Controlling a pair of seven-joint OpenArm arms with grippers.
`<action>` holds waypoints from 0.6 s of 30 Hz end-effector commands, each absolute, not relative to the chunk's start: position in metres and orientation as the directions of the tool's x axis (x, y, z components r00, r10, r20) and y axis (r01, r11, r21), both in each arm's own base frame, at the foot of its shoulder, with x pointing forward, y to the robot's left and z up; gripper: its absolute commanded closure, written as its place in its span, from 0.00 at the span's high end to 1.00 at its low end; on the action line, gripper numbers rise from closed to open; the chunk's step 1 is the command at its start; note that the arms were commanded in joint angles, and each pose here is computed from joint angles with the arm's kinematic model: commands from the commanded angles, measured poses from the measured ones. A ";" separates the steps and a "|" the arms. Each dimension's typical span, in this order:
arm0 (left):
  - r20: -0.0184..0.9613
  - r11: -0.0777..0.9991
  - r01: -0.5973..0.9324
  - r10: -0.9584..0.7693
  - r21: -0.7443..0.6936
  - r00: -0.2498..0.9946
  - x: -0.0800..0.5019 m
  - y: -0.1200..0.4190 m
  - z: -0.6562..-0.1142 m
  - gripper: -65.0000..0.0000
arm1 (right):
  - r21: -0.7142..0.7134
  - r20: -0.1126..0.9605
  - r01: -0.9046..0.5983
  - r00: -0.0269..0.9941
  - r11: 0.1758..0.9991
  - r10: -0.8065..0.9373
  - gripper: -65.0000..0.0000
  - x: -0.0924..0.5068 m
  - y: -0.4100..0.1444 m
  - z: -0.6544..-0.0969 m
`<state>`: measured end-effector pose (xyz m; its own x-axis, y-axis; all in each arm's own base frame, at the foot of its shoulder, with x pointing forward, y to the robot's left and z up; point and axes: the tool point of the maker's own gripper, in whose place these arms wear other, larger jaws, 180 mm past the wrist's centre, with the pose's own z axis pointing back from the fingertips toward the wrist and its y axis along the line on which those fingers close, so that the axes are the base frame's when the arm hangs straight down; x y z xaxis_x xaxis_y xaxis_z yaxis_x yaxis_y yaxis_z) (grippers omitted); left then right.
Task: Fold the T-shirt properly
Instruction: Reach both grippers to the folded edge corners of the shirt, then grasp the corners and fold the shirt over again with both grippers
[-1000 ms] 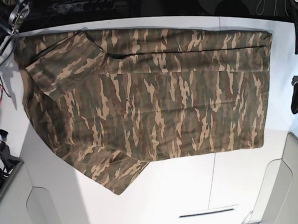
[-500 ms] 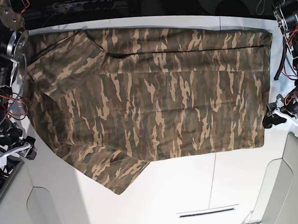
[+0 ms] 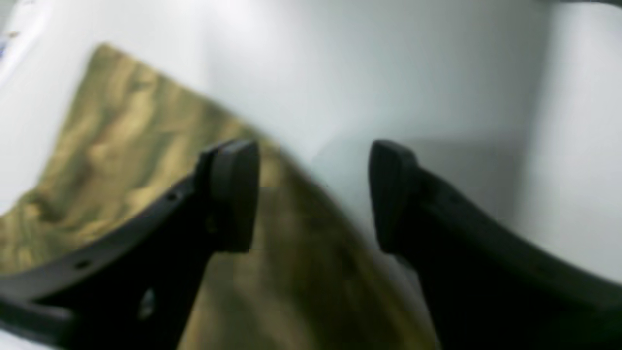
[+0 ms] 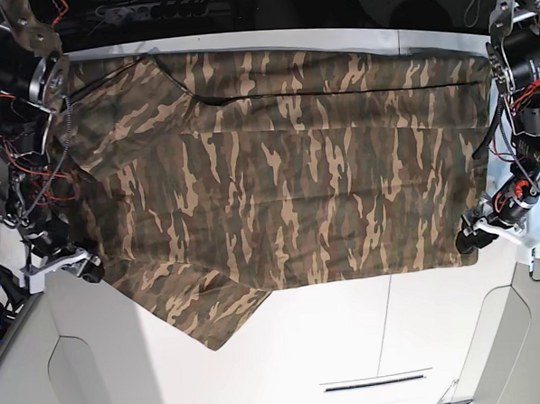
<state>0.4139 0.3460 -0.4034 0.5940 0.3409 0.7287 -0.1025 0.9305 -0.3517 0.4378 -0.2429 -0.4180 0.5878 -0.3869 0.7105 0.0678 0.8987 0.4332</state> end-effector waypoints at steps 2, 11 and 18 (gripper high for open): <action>0.737 0.933 -0.095 0.333 -0.346 0.588 0.421 0.348 -0.394 0.72 | 0.436 0.711 0.054 0.592 0.898 -0.380 0.55 0.445 -0.235 -0.412; 0.703 0.922 -0.094 0.350 -0.376 0.618 0.420 0.338 -0.399 0.65 | 0.456 0.705 0.029 0.599 0.890 -0.380 0.19 0.446 -0.220 -0.413; 0.709 0.921 -0.050 0.331 -0.386 0.623 0.421 0.331 -0.395 0.00 | 0.465 0.710 -0.003 0.599 0.886 -0.370 0.00 0.447 -0.215 -0.410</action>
